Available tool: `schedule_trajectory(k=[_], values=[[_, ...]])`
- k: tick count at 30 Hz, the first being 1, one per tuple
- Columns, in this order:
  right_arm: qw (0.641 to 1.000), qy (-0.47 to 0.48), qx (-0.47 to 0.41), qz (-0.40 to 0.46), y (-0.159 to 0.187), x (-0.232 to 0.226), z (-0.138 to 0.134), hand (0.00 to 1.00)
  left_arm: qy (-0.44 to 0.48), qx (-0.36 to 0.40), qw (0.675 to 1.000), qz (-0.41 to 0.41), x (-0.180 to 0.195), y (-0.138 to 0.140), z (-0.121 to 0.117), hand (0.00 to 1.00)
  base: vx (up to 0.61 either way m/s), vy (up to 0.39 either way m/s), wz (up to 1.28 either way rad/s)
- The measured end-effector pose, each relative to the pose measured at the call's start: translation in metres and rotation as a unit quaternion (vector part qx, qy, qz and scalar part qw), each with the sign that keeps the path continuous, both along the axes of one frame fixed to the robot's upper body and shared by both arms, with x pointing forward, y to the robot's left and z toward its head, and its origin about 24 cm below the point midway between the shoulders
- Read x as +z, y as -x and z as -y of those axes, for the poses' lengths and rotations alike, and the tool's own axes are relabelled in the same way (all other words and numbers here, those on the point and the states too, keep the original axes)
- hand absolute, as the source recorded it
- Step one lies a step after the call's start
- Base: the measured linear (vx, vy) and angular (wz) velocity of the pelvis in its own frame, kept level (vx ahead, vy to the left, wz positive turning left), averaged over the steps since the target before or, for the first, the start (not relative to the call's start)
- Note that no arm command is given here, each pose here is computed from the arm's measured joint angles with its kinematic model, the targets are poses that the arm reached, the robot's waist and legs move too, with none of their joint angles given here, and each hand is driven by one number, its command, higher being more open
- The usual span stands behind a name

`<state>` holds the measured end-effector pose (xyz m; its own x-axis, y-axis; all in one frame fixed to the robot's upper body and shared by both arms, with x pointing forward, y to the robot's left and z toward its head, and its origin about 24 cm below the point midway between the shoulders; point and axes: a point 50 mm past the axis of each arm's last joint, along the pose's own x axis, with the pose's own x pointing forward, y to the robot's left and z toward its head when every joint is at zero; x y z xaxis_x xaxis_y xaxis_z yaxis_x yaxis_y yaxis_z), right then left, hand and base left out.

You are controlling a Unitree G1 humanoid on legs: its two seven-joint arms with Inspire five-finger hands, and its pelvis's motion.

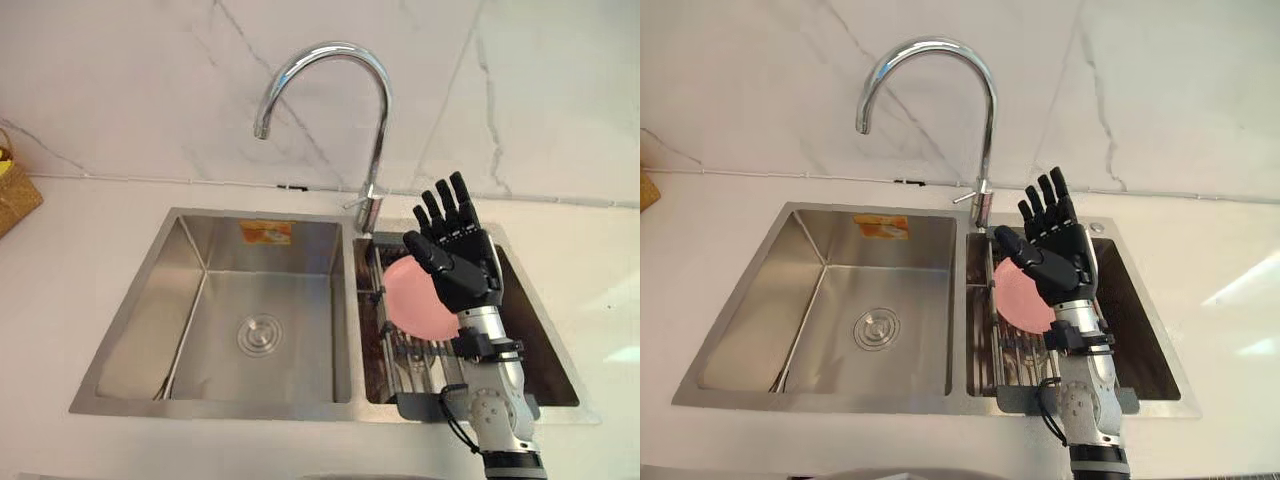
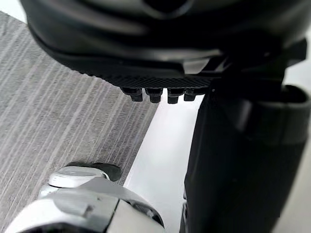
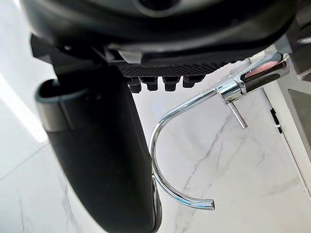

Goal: Walk over to the sink, pick up the cup, carry it to the dishwasher, place the cup inside the dishwasher, then close the dishwasher door

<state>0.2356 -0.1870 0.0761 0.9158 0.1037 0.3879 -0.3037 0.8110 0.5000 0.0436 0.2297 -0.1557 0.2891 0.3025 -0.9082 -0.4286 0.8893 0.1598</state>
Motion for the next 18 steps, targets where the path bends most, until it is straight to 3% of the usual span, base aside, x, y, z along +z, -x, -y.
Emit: schedule_trajectory(k=[18], values=[[0.999, 0.044, -0.016, 0.004, 0.009, 0.004, 0.011, 1.00, 0.007, -0.019, 1.000, -0.018, -0.004, -0.001, 0.005, 1.00, -0.01, 0.023, -0.12]])
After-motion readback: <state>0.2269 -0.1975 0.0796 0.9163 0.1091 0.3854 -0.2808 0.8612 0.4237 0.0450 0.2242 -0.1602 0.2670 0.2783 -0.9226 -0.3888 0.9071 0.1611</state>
